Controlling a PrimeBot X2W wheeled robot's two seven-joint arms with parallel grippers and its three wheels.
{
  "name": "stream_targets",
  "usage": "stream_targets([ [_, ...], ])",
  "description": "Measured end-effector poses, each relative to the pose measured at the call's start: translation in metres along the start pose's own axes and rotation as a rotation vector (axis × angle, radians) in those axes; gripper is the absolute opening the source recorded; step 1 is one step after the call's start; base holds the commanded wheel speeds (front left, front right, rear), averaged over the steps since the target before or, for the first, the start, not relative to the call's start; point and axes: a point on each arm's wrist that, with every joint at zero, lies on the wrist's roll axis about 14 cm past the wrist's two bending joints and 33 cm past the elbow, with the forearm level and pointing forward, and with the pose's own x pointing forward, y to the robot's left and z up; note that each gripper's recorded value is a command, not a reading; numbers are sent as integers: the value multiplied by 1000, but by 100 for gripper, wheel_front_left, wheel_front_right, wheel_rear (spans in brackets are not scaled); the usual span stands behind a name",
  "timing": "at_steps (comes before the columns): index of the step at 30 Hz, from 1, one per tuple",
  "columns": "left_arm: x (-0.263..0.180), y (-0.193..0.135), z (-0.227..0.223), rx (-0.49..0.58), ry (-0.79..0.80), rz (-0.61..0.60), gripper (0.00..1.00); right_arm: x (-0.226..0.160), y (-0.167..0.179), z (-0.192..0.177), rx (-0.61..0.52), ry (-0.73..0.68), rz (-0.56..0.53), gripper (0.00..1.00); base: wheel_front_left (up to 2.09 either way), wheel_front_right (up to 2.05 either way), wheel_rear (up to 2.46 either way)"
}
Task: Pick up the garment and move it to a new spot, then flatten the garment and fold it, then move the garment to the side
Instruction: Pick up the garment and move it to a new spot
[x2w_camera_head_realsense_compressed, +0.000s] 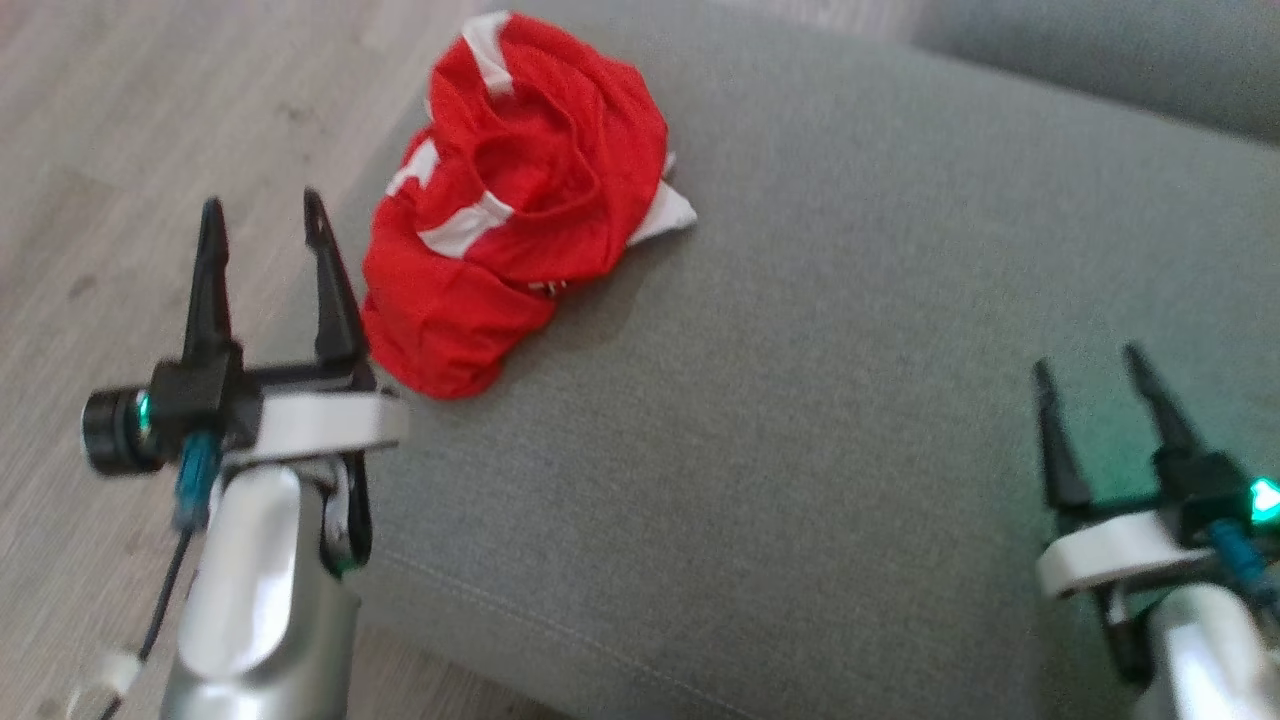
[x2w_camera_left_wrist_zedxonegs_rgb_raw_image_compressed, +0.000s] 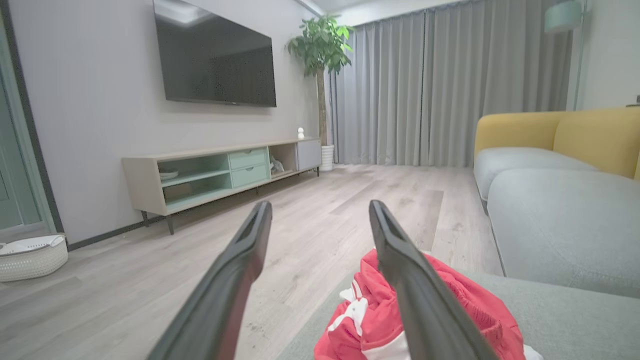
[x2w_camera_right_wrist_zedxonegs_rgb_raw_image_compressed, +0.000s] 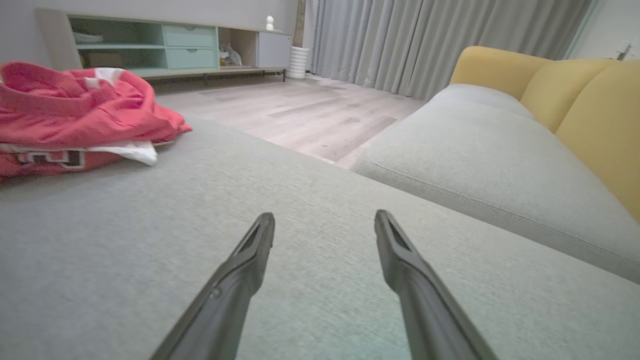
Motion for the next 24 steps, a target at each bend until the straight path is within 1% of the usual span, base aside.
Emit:
stream_targets([
  [2,14,-11,-14,10,38,-18,100,6,-16,-10,-23,14,-17,100,0,0,0],
  [7,45,-49,-54,-13,147,-98,100,15,-44,-40,-57,61,-38,100,0,0,0],
  [9,58,-71,-83,-16,228,-128,100,20,-54,-55,-60,80,-46,100,0,0,0],
  [12,61,-81,-117,1,336,-126,100,23,-59,-66,-53,89,-50,100,0,0,0],
  [14,55,-83,-146,32,444,-115,100,26,-62,-67,-55,76,-50,100,0,0,0],
  [16,50,-85,-166,45,514,-113,100,29,-64,-69,-54,71,-53,100,0,0,0],
  [17,47,-87,-174,44,542,-121,60,30,-66,-69,-54,68,-57,100,0,0,0],
  [18,46,-90,-179,44,560,-130,0,30,-67,-69,-54,65,-59,100,0,0,0],
  [20,44,-98,-184,47,575,-159,0,30,-69,-68,-54,63,-64,100,0,0,0],
  [22,49,-100,-178,50,542,-164,0,29,-69,-65,-54,59,-69,100,0,0,0],
  [24,58,-103,-163,75,485,-180,0,29,-70,-59,-50,51,-77,100,0,0,0],
])
